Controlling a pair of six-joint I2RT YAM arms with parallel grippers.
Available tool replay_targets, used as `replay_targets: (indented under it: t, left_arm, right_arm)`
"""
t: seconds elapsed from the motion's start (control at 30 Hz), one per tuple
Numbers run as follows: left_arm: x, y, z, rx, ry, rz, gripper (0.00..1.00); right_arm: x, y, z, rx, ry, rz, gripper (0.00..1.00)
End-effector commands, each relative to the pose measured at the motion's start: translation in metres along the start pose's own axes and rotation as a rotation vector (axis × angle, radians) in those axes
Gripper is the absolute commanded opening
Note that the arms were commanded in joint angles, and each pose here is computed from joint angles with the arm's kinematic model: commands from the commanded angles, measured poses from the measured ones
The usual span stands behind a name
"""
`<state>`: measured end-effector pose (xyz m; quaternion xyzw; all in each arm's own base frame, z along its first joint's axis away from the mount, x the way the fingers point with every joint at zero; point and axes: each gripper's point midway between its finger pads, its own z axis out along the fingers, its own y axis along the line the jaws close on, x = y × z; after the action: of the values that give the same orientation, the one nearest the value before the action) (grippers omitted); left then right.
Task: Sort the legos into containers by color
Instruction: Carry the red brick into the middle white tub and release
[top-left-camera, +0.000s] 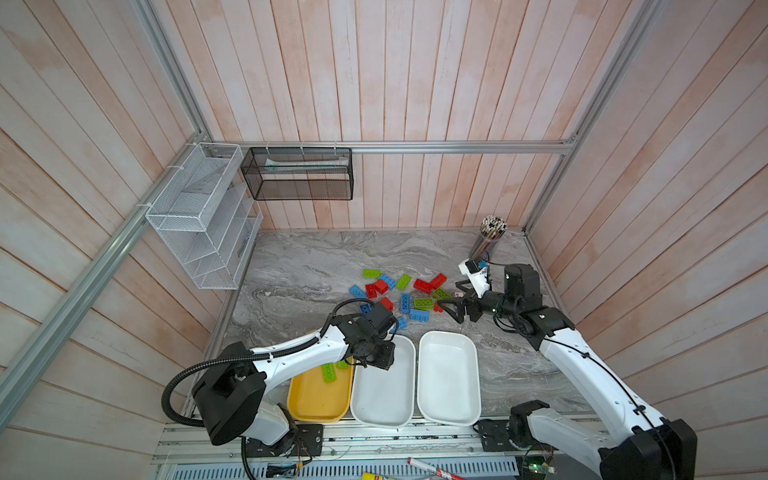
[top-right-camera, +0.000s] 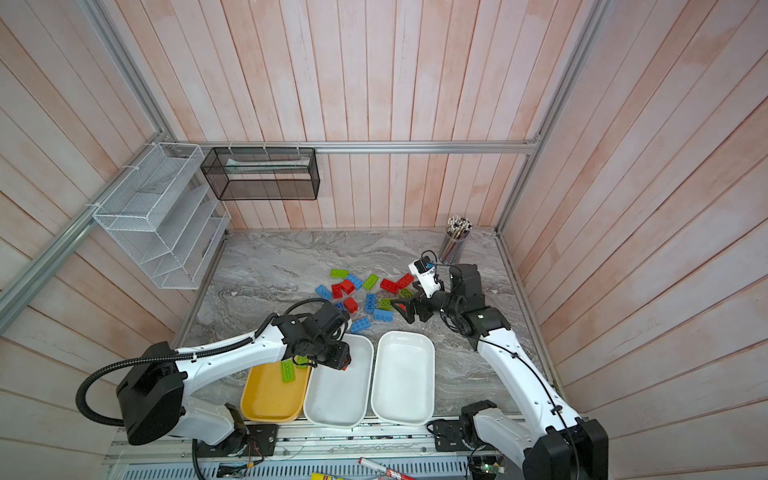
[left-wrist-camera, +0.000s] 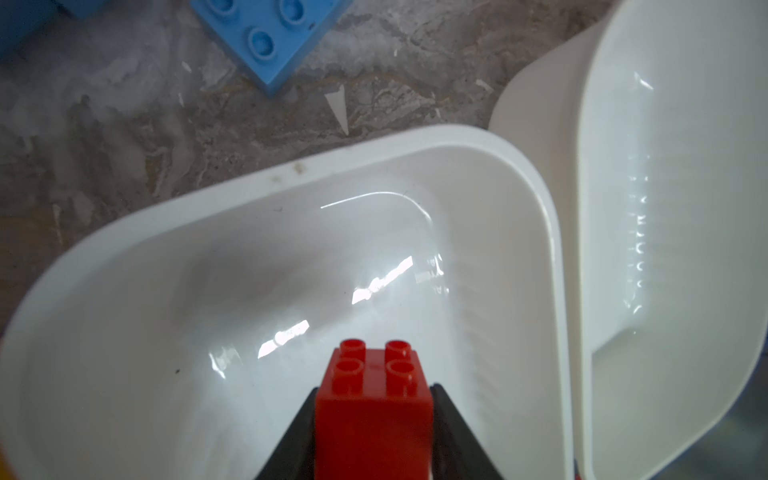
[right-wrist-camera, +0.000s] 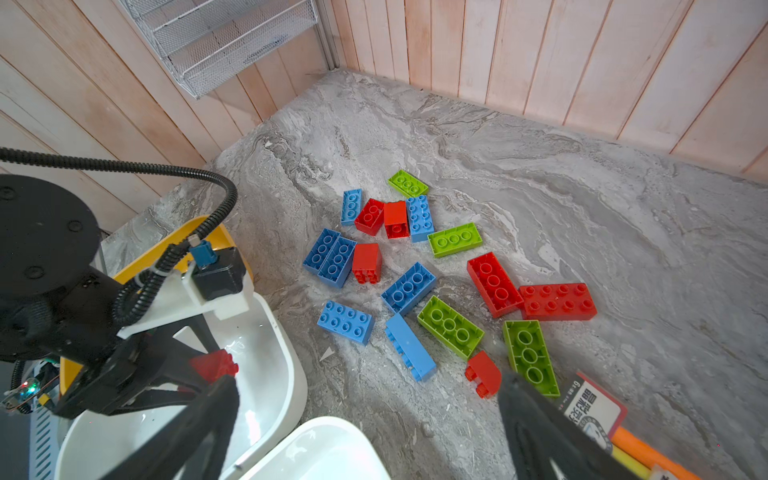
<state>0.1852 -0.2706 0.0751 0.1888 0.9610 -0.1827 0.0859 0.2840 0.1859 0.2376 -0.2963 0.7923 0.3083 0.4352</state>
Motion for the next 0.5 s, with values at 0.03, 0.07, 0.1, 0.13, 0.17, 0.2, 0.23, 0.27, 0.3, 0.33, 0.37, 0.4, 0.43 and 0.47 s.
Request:
replay_targets:
  t: [0.03,0.07,0.1,0.13,0.17,0.2,0.23,0.27,0.3,0.33,0.37,0.4,0.43,0.47]
  left_arm:
    - [-0.023,-0.009,-0.022,-0.012,-0.056,-0.017,0.55]
    - [-0.027,-0.012,-0.031,-0.009,-0.062,-0.020,0.56]
    - [-0.030,-0.014,-0.039,0.000,-0.068,-0.026,0.57]
    - [-0.034,-0.014,-0.046,0.005,-0.076,-0.035,0.58]
    - [-0.039,-0.013,-0.054,0.007,-0.092,-0.046,0.58]
    - [-0.046,-0.010,-0.064,0.007,-0.115,-0.059,0.58]
    - [-0.055,-0.005,-0.071,0.003,-0.144,-0.075,0.59]
    - [-0.067,0.004,-0.078,-0.007,-0.187,-0.094,0.59]
    - [-0.079,0.014,-0.082,-0.023,-0.231,-0.118,0.59]
    - [-0.091,0.025,-0.086,-0.040,-0.268,-0.146,0.59]
    - [-0.105,0.035,-0.089,-0.051,-0.307,-0.176,0.60]
    - [-0.119,0.049,-0.090,-0.065,-0.344,-0.216,0.61]
    - [-0.129,0.059,-0.091,-0.069,-0.371,-0.257,0.62]
    - [-0.141,0.069,-0.090,-0.061,-0.393,-0.303,0.62]
  right_arm:
    - [0.001,0.004,-0.008,-0.002,0.006,-0.012,0.98]
    - [0.000,0.005,-0.009,0.002,0.004,-0.014,0.98]
    - [0.001,0.005,-0.010,0.004,0.003,-0.015,0.98]
    - [0.001,0.005,-0.010,0.004,0.001,-0.015,0.98]
    - [0.001,0.005,-0.010,0.004,-0.001,-0.013,0.98]
    - [0.000,0.006,-0.010,0.000,-0.004,-0.013,0.98]
    - [-0.001,0.006,-0.010,-0.003,-0.008,-0.011,0.98]
    - [-0.001,0.006,-0.009,-0.007,-0.009,-0.012,0.98]
    - [-0.003,0.006,-0.008,-0.013,-0.012,-0.012,0.98]
    - [-0.004,0.006,-0.007,-0.016,-0.014,-0.011,0.98]
    - [-0.004,0.006,-0.006,-0.022,-0.016,-0.011,0.98]
    - [-0.006,0.006,-0.006,-0.024,-0.020,-0.011,0.98]
    - [-0.006,0.006,-0.005,-0.028,-0.021,-0.009,0.98]
    - [-0.007,0.006,-0.004,-0.030,-0.026,-0.008,0.98]
